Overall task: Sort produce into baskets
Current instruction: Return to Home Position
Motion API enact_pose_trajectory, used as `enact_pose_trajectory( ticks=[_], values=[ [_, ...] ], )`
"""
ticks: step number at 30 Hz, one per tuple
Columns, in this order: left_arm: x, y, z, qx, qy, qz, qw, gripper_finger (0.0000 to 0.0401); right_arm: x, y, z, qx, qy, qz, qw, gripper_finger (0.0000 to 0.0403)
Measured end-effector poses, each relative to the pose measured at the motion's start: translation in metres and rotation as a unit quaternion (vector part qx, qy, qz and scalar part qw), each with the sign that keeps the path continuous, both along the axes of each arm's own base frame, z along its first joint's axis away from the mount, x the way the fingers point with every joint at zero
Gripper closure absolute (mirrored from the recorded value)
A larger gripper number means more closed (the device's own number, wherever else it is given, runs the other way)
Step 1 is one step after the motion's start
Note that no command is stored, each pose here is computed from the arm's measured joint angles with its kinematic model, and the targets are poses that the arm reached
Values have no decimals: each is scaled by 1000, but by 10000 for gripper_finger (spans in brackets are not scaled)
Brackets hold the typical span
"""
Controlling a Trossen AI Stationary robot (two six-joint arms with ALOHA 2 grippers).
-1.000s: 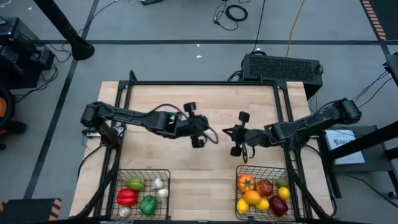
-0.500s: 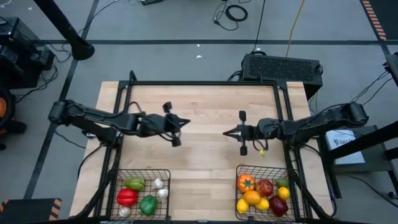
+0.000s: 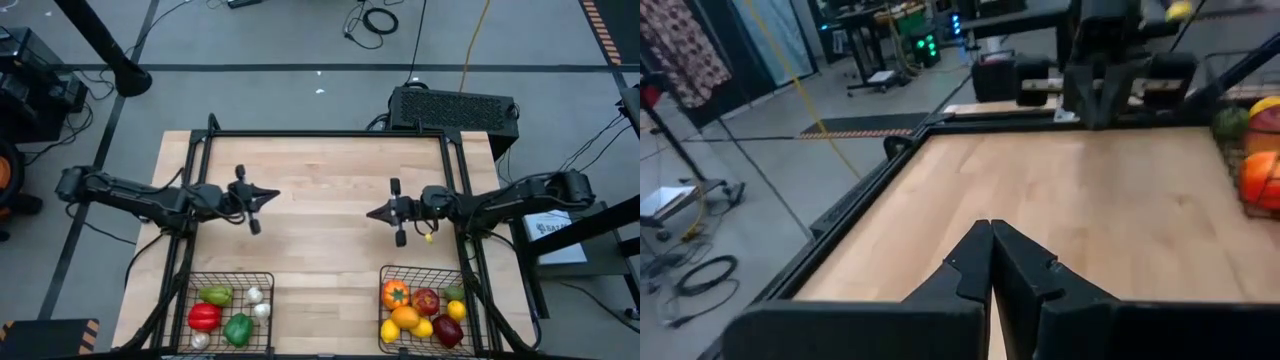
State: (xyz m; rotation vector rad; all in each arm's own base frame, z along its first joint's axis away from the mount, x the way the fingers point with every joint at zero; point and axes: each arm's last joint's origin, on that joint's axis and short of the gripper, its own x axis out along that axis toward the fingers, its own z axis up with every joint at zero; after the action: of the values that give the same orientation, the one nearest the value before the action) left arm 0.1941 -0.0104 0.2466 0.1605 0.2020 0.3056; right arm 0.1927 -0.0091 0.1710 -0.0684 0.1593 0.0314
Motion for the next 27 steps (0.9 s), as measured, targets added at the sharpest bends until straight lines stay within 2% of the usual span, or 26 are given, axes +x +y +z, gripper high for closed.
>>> enact_pose_trajectory(
  ticks=[9, 27],
  values=[
    [-34, 3, -18, -19, -36, -16, 999, 391, -35, 2, -24, 32, -42, -7, 999, 403],
    [-67, 6, -59, -50, -81, -30, 995, 391, -38, 3, -21, 51, -39, -7, 998, 403]
  ],
)
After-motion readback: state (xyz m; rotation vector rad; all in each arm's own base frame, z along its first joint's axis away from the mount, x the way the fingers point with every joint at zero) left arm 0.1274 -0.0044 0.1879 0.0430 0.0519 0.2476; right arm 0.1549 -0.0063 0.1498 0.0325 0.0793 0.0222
